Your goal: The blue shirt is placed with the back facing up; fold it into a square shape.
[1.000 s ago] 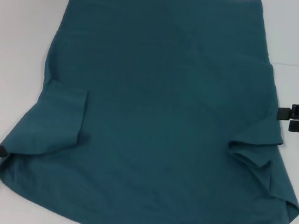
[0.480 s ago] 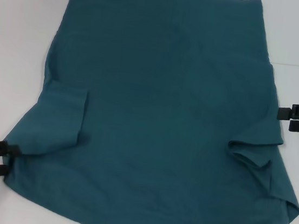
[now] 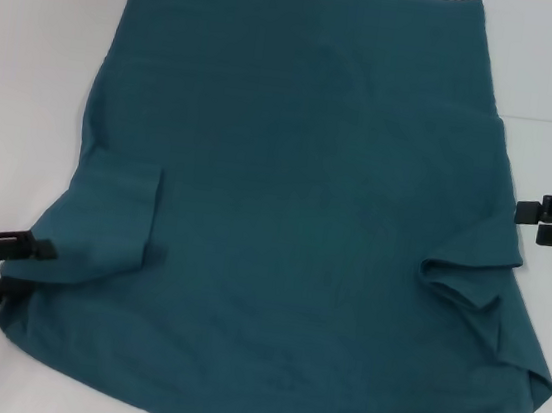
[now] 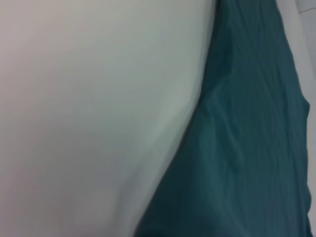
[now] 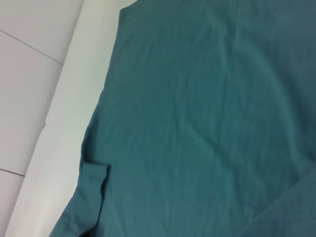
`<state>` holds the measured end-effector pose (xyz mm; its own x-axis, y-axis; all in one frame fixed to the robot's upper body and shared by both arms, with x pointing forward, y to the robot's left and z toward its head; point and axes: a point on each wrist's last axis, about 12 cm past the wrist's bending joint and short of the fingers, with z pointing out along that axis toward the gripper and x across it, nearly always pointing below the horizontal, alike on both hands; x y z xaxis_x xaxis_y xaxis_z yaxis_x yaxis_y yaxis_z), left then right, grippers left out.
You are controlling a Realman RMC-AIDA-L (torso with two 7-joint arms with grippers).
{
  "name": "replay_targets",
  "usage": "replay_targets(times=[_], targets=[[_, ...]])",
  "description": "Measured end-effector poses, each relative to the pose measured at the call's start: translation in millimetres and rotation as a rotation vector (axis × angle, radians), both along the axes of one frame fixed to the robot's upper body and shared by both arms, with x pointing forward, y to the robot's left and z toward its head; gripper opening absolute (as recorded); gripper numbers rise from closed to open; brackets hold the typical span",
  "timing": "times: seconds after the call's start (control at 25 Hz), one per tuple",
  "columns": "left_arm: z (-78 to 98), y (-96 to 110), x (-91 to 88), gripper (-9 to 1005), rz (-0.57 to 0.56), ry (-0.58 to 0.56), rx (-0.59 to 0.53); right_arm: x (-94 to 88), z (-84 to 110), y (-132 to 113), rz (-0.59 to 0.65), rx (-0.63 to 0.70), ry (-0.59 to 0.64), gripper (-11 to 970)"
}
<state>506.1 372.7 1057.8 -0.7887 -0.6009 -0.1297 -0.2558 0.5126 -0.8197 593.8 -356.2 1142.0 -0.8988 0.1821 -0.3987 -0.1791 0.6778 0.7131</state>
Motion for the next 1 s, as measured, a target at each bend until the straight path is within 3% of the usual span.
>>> replay_targets(times=[0.44,1.0], targets=[[5.9,17.6,-20.9,625,0.025,0.009,0.012,-0.3,0.6,-1.8,-0.009,0.006,0.000,697],[3.9,17.2,-4.6,578,0.067,-0.013,0.079,0.3,0.1,-0.9,-0.012,0.005,-0.001,696]])
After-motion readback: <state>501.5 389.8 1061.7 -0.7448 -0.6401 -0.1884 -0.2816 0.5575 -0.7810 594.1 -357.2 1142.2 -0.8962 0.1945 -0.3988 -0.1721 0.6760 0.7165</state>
